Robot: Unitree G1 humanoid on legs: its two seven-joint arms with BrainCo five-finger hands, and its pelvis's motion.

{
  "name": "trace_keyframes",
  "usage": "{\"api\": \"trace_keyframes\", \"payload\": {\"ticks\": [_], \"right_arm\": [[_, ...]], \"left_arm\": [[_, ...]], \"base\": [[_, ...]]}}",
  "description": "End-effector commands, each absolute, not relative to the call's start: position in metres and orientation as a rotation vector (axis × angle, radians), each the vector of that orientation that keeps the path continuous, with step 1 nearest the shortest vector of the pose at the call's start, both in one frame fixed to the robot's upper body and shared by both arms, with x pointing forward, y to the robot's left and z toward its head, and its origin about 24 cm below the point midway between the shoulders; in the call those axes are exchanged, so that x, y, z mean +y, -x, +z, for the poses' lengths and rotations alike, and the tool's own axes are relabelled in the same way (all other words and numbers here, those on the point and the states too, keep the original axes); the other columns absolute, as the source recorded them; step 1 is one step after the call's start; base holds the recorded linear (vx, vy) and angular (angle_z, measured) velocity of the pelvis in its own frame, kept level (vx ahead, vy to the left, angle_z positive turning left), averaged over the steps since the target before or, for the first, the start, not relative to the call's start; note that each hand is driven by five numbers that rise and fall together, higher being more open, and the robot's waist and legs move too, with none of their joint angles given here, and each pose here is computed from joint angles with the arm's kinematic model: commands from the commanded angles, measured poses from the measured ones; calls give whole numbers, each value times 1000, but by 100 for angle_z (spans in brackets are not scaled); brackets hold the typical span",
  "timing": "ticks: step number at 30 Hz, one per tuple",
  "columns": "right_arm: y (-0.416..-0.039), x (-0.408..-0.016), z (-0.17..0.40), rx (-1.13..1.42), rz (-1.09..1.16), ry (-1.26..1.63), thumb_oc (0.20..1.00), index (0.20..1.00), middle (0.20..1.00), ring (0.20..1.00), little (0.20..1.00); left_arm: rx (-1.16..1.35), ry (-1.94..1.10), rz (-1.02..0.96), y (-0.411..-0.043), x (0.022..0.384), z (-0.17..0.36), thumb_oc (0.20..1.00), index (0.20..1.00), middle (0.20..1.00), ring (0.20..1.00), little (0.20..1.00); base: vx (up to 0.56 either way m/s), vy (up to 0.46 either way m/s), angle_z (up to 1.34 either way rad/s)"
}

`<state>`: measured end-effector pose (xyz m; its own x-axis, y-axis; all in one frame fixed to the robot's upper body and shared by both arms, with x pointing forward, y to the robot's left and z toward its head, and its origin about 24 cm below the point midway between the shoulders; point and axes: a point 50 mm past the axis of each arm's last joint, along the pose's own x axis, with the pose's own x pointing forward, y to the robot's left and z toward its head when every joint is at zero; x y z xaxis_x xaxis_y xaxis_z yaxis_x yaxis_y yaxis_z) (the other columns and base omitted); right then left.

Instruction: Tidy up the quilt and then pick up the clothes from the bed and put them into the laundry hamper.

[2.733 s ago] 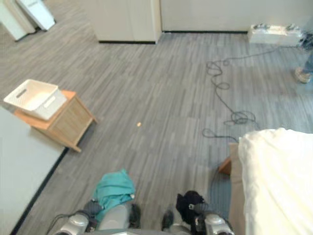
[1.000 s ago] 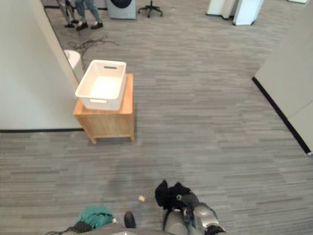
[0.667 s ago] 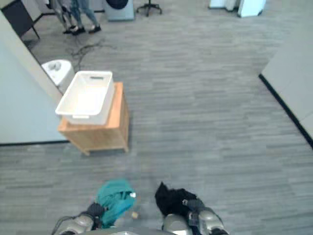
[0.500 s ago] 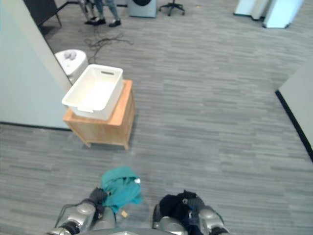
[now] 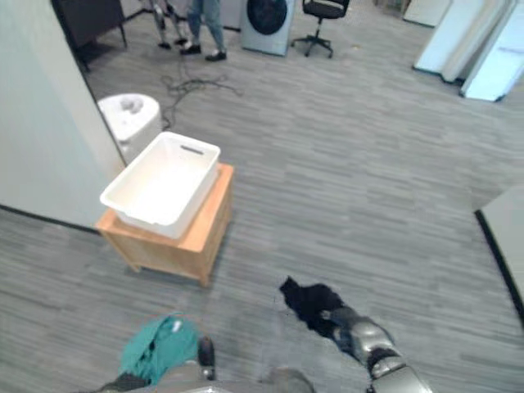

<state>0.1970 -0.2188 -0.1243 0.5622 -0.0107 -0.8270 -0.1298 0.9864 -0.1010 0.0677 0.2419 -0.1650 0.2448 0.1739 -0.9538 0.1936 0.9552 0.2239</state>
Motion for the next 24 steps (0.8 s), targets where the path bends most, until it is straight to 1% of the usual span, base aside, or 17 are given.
{"api": "trace_keyframes", "payload": {"ticks": [1,4,6,8,10,13,16,17,20,21,23,24], "right_arm": [[-253,-216,-87,761,79,166,200,200,200,200,200],[-249,-220,-88,764,77,175,200,200,200,200,200],[-242,-224,-92,784,63,162,200,200,200,200,200],[-240,-224,-93,788,67,172,200,200,200,200,200],[-233,-218,-100,811,96,192,200,200,200,200,200],[-238,-218,-95,774,101,209,200,200,200,200,200],[-253,-226,-81,724,70,234,200,200,200,200,200],[-253,-226,-81,724,70,234,200,200,200,200,200],[-246,-249,-81,745,-15,219,200,200,200,200,200],[-256,-244,-74,704,-13,221,200,200,200,200,200],[-256,-247,-73,693,-34,219,200,200,200,200,200],[-267,-247,-60,625,-26,248,200,200,200,200,200]], "left_arm": [[1213,-336,-92,-99,220,-163,200,200,200,200,200],[1126,-332,-128,-124,212,-157,200,200,200,200,200],[1046,-314,-135,-151,209,-147,200,200,200,200,200],[1033,-307,-129,-155,211,-145,200,200,200,200,200],[1030,-248,-92,-149,214,-146,200,200,200,200,200],[1012,-193,-65,-151,212,-145,200,200,200,200,200],[1059,-183,-39,-139,216,-149,200,200,200,200,200],[1059,-183,-39,-139,216,-149,200,200,200,200,200],[1174,-174,-17,-104,223,-160,200,200,200,200,200],[1200,-162,-3,-95,222,-162,200,200,200,200,200],[1212,-162,1,-89,223,-163,200,200,200,200,200],[1252,-179,-10,-81,228,-164,200,200,200,200,200]], "base": [[412,-189,58],[417,-250,68],[462,-370,94],[323,-274,119],[443,-399,103],[221,-342,58],[201,-332,113],[184,-8,113],[311,43,32],[284,62,66],[273,81,107],[244,78,96]]}}
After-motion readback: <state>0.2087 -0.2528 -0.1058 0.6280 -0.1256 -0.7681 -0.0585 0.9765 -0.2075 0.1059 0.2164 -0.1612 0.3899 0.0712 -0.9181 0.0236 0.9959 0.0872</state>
